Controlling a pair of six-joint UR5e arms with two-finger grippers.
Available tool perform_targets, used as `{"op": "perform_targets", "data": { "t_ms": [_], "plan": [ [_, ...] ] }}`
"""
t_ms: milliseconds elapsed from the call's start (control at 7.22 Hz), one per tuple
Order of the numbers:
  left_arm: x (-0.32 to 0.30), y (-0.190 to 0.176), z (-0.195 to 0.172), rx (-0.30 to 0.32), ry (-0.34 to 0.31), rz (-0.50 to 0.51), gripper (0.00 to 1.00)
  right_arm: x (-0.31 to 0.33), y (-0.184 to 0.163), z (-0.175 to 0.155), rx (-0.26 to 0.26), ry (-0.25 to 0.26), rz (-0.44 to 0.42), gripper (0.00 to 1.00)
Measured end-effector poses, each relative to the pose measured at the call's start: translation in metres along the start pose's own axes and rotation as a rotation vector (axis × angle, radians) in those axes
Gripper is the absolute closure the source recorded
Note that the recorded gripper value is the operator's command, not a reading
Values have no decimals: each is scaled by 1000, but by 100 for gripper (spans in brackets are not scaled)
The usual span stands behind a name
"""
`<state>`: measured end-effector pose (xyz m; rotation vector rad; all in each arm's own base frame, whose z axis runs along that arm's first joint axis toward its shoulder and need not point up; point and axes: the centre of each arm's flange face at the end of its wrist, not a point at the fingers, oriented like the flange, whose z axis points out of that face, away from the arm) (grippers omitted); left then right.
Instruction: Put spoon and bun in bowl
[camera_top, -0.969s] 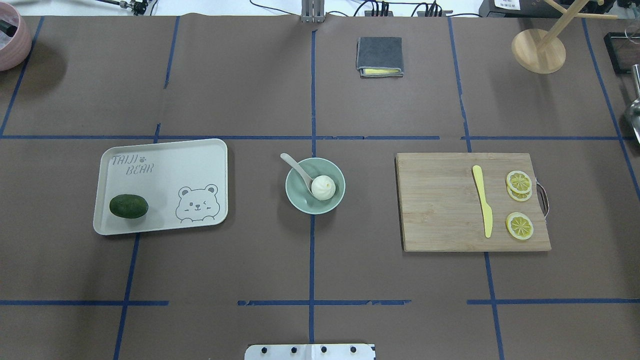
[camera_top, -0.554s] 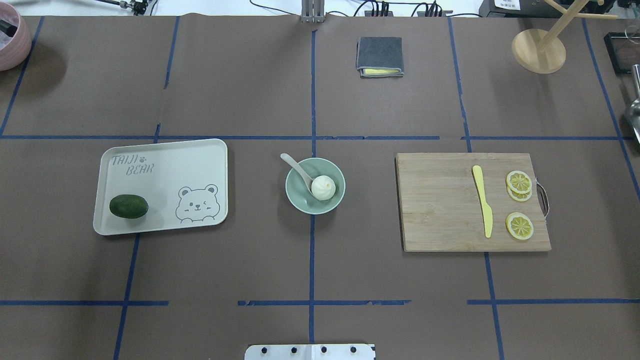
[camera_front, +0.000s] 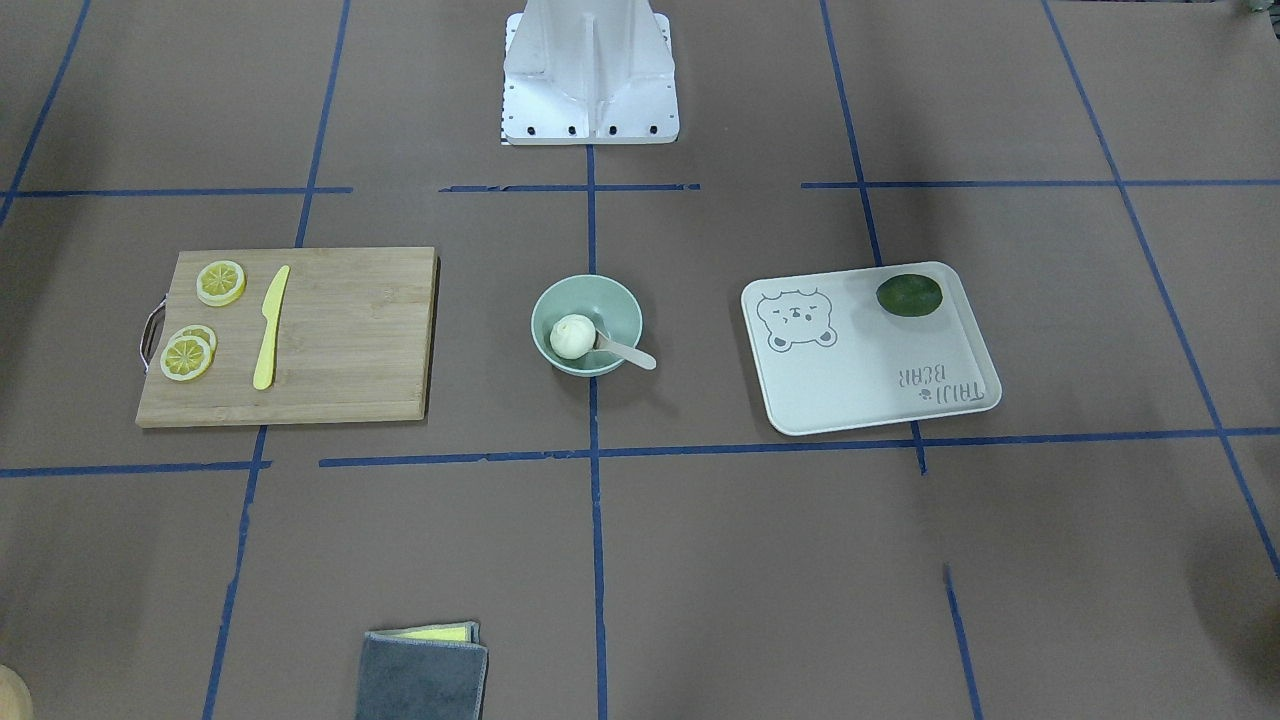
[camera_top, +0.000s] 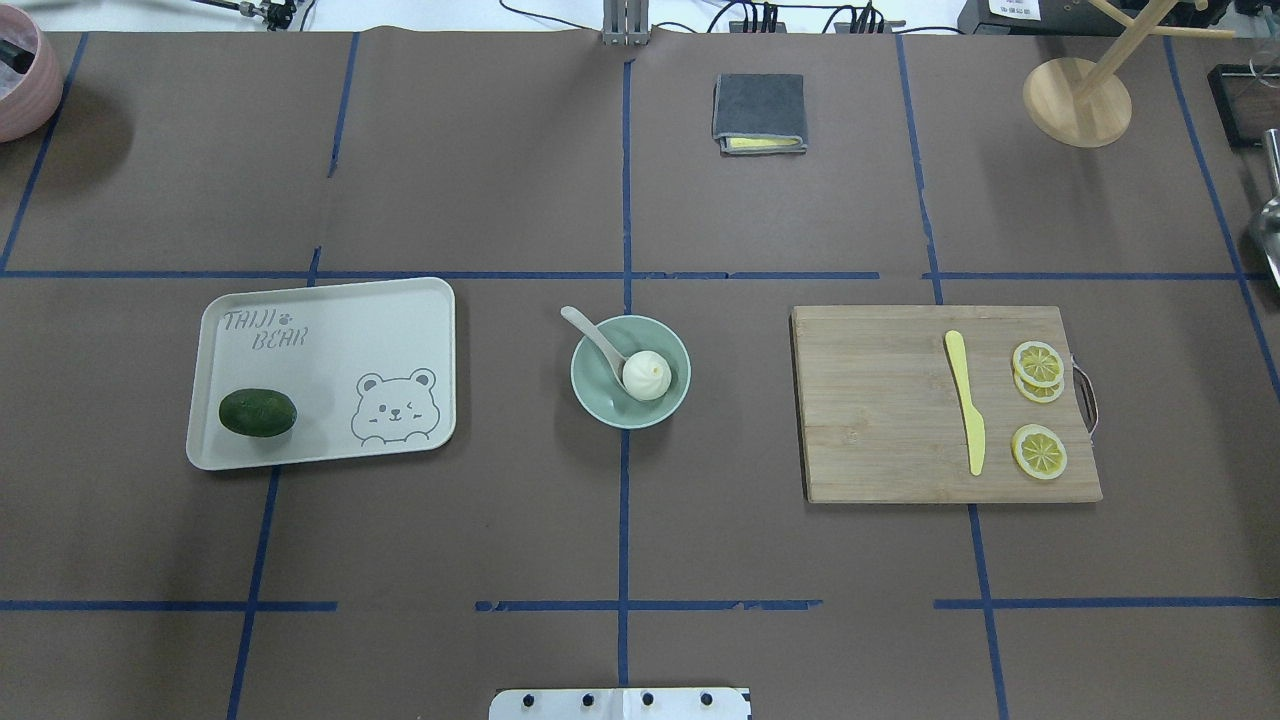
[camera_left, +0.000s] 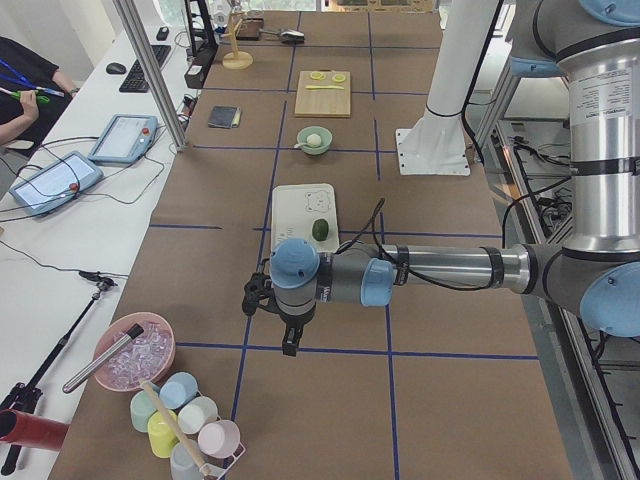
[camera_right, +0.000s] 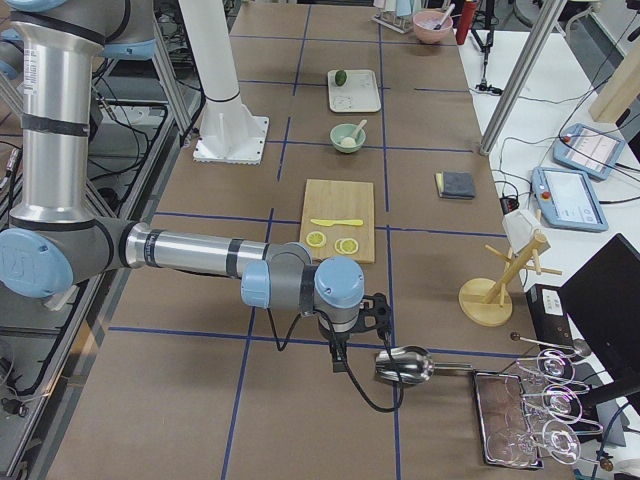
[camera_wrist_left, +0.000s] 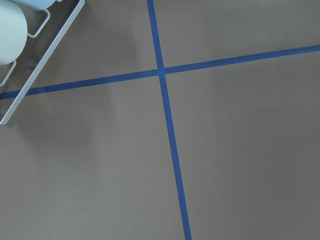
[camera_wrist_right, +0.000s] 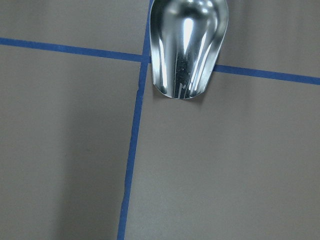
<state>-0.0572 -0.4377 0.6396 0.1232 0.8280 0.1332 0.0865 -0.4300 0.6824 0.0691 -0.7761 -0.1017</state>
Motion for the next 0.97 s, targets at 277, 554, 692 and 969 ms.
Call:
{"op": "perform_targets", "data": {
  "t_ms": [277,554,692,969],
  "plan": [
    [0,0,0,0,0,0,0,1,1,1,-2,-1,2,0],
    [0,0,0,0,0,0,0,1,3,2,-3,-1,3,0],
    [0,0,0,0,0,0,0,1,3,2,-4,-2,3,0],
    [0,0,0,1,1,1,0,1,3,2,-4,-3,4,0]
  ]
}}
